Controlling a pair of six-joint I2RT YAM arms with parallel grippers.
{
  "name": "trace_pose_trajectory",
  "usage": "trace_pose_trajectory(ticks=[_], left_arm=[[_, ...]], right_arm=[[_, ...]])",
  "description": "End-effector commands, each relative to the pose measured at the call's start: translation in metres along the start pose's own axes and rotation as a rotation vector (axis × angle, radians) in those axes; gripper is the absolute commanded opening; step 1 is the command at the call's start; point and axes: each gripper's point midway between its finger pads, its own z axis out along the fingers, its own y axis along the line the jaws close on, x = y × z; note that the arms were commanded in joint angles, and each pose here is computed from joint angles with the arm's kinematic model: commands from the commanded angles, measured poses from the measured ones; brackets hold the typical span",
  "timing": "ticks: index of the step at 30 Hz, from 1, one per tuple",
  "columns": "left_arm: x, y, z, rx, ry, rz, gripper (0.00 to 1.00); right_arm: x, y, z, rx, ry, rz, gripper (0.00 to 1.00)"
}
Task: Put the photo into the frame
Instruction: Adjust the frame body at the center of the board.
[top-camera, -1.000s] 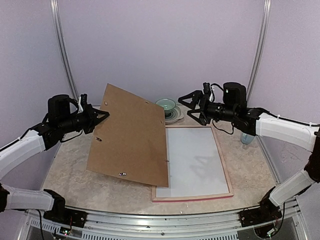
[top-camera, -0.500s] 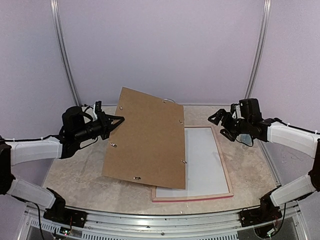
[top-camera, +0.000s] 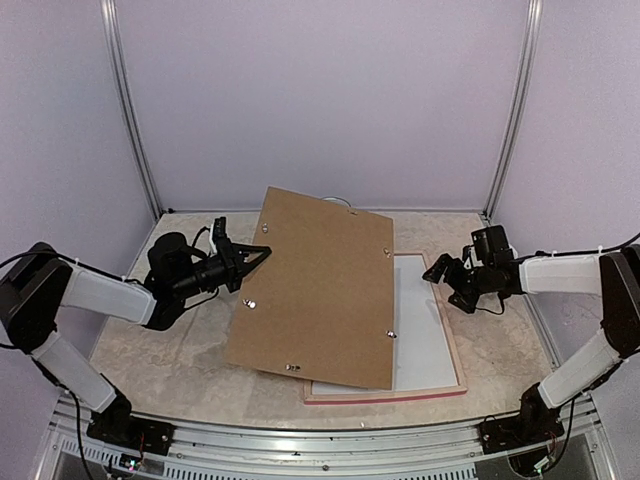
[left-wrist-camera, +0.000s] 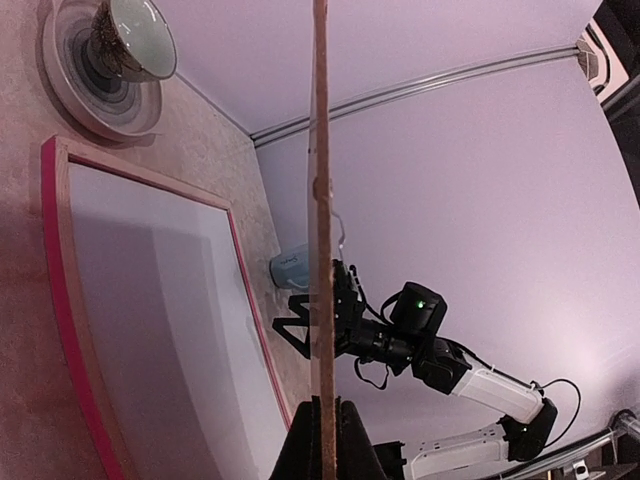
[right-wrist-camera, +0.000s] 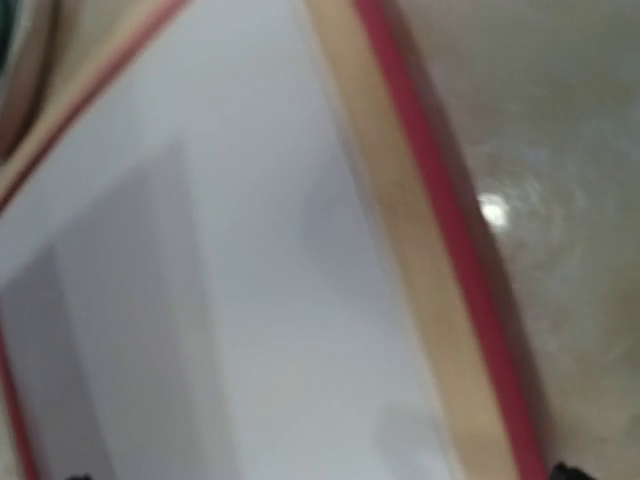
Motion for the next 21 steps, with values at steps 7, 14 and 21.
trace_pose_trajectory(ticks=[7,14,21], left_arm=[[0.007,-0.011,-0.001,0.095,-0.043,-0.028,0.0],[0.01,0.004,-0.003,0.051,-0.058,-0.057,0.0],[0.009,0.011,-0.004,0.039,-0.074,-0.078,0.0]], right_arm=[[0.016,-0.003,0.018,-0.128,0.055,-0.004,0.99],[0.019,0.011,0.016,-0.195,0.067,-0.028,0.99],[0.04,0.03,0.02,-0.243,0.116,-0.052,0.99]])
